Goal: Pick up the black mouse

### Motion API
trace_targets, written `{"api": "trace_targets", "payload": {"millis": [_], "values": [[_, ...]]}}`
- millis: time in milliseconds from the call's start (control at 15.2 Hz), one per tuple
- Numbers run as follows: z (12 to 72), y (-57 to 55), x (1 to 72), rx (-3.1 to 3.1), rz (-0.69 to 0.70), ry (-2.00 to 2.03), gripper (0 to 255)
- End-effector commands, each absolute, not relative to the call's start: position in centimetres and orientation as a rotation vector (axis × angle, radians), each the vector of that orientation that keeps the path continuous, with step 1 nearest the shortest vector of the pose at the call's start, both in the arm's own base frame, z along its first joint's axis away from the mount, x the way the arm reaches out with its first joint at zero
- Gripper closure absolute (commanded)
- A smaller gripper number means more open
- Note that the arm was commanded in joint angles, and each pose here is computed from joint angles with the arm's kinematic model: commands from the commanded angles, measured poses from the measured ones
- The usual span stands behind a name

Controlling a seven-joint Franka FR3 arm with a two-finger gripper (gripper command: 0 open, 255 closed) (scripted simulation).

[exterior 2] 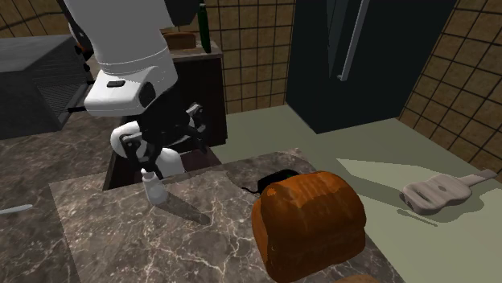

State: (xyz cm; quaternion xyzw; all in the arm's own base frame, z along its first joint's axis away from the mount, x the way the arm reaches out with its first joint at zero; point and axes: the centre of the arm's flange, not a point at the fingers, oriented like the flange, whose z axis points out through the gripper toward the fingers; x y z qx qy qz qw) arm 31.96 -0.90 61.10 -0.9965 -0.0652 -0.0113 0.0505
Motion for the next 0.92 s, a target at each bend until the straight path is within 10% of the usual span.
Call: {"api": "trace_targets", "payload": {"millis": [0,858], "values": [[61.1,-0.9,32.0,-3.034,-0.034,-0.198,0],[50.0,12.3,32.4,-2.911,-0.156,-1.012,0]]}}
